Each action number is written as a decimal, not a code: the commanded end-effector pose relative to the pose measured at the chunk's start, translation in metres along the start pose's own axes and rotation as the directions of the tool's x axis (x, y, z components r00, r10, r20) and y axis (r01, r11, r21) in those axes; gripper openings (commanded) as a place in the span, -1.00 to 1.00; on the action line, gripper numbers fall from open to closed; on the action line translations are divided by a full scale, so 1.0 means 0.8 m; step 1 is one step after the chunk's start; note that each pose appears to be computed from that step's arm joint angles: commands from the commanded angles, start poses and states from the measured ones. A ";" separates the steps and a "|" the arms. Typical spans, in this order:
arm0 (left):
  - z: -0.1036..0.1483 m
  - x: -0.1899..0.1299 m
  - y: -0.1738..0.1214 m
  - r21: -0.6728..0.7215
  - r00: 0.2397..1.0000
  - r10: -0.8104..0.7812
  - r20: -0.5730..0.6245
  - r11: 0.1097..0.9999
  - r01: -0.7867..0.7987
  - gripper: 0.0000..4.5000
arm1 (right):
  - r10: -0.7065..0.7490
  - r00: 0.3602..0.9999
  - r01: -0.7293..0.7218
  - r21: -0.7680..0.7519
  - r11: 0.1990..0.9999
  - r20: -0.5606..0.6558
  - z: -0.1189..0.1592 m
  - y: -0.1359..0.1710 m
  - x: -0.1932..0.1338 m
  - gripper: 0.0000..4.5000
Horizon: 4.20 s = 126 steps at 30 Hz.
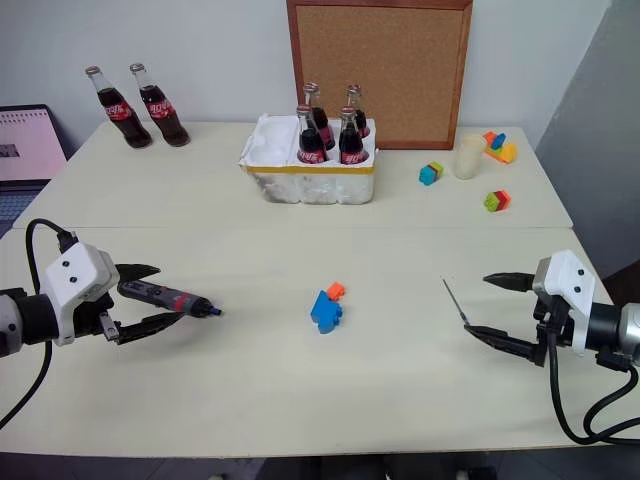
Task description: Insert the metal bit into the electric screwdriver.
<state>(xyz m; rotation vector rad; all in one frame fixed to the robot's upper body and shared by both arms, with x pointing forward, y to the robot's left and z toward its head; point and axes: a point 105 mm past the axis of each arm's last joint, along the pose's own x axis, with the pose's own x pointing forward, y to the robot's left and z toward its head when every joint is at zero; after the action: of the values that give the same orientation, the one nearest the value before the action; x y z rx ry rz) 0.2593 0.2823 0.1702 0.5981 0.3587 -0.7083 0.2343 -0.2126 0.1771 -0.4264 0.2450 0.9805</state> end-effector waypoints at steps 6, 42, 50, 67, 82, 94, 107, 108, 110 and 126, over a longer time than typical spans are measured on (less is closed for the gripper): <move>0.000 -0.013 0.009 0.025 0.998 0.055 -0.006 0.998 -0.055 1.00 | -0.019 1.000 0.019 -0.040 0.999 0.006 0.006 -0.004 -0.007 1.00; 0.028 0.044 -0.080 0.171 0.944 -0.326 0.046 0.934 0.314 1.00 | 0.172 0.981 -0.167 -0.067 0.984 0.088 0.017 0.065 0.178 1.00; 0.028 0.050 -0.082 0.179 0.936 -0.350 0.048 0.924 0.336 1.00 | 0.200 0.979 -0.202 0.047 0.978 0.047 0.009 0.094 0.224 1.00; 0.026 0.060 -0.085 0.192 0.930 -0.361 0.066 0.919 0.343 1.00 | -0.139 0.990 0.136 0.090 0.987 0.019 0.011 0.040 0.252 1.00; 0.005 0.063 -0.081 0.191 0.926 -0.373 0.063 0.915 0.356 1.00 | 0.003 0.997 -0.018 0.214 0.977 0.071 0.032 0.069 0.243 1.00; 0.009 0.062 -0.084 0.177 0.913 -0.394 0.107 0.911 0.372 1.00 | -0.050 0.999 0.046 0.220 0.974 0.017 0.038 0.071 0.283 1.00; 0.023 0.066 -0.083 0.193 0.914 -0.392 0.107 0.910 0.368 1.00 | -0.077 0.997 0.071 0.158 0.985 0.033 0.047 0.070 0.307 0.84; 0.024 0.066 -0.083 0.194 0.914 -0.391 0.108 0.910 0.367 1.00 | -0.078 0.996 0.072 0.155 0.985 0.033 0.046 0.069 0.306 0.80; 0.026 0.066 -0.083 0.195 0.915 -0.390 0.108 0.910 0.365 1.00 | -0.080 0.996 0.074 0.147 0.986 0.033 0.044 0.068 0.303 0.57; 0.090 0.081 -0.108 0.193 0.848 -0.439 0.297 0.898 0.397 1.00 | -0.306 0.951 0.301 0.101 0.948 0.036 0.033 -0.011 0.171 0.14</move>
<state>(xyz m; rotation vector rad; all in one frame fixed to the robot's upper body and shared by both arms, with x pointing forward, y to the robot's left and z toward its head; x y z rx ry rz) 0.2550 0.1665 0.1488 0.5154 0.1832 -1.2166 0.3118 -0.0810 0.1323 -0.3381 0.2265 0.7581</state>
